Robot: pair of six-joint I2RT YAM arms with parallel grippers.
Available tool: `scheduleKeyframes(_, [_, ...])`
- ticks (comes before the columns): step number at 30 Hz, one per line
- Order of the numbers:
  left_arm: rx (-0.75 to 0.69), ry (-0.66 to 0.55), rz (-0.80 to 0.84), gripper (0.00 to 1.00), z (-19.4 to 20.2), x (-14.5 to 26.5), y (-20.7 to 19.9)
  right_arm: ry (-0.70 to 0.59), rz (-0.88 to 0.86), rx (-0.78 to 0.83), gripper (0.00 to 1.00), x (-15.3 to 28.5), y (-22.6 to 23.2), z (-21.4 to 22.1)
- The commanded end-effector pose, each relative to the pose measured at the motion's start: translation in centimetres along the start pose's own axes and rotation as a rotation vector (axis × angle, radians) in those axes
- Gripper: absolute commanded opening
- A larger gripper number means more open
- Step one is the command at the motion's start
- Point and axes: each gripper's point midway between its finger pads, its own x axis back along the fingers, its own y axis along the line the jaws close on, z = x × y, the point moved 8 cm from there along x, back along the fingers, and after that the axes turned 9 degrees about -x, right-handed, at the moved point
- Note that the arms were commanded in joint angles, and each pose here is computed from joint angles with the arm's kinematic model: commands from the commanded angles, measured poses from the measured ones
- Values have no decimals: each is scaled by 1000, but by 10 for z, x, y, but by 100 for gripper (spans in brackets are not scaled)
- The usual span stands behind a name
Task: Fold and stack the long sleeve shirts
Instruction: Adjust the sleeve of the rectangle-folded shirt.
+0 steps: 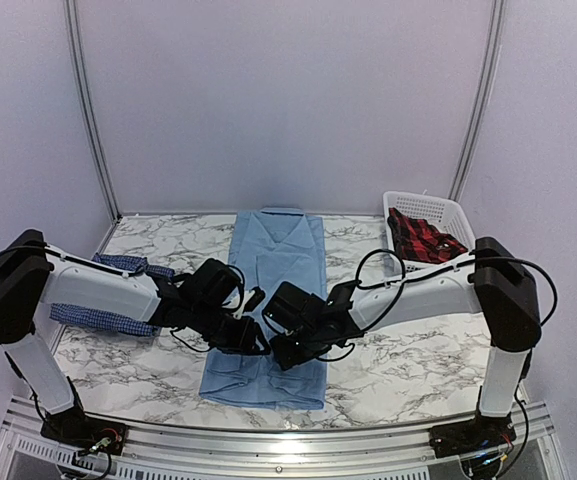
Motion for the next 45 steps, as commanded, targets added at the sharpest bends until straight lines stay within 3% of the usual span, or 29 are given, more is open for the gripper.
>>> scheduleKeyframes(1, [-34,-28,30,36,-4,2,-8,-29,-7,-11,59,3,9,-7])
scheduleKeyframes(3, [-28,-26,23,34,-5,-1,-6,-25,-3,-10,58,2,8,-7])
scheduleKeyframes(14, [2,-61,-27,1,-11,-11,1,-18,2,-12,52,11,8,4])
scheduleKeyframes(27, [6,-67,-18,0,-9,-9,1,-33,52,-8,35,19,13,18])
scheduleKeyframes(38, [1,-60,-15,0,-5,-9,1,-59,57,-16,1,30,10,15])
scheduleKeyframes(45, [-19,-58,-3,0,-5,-9,-3,-71,32,-35,0,37,8,15])
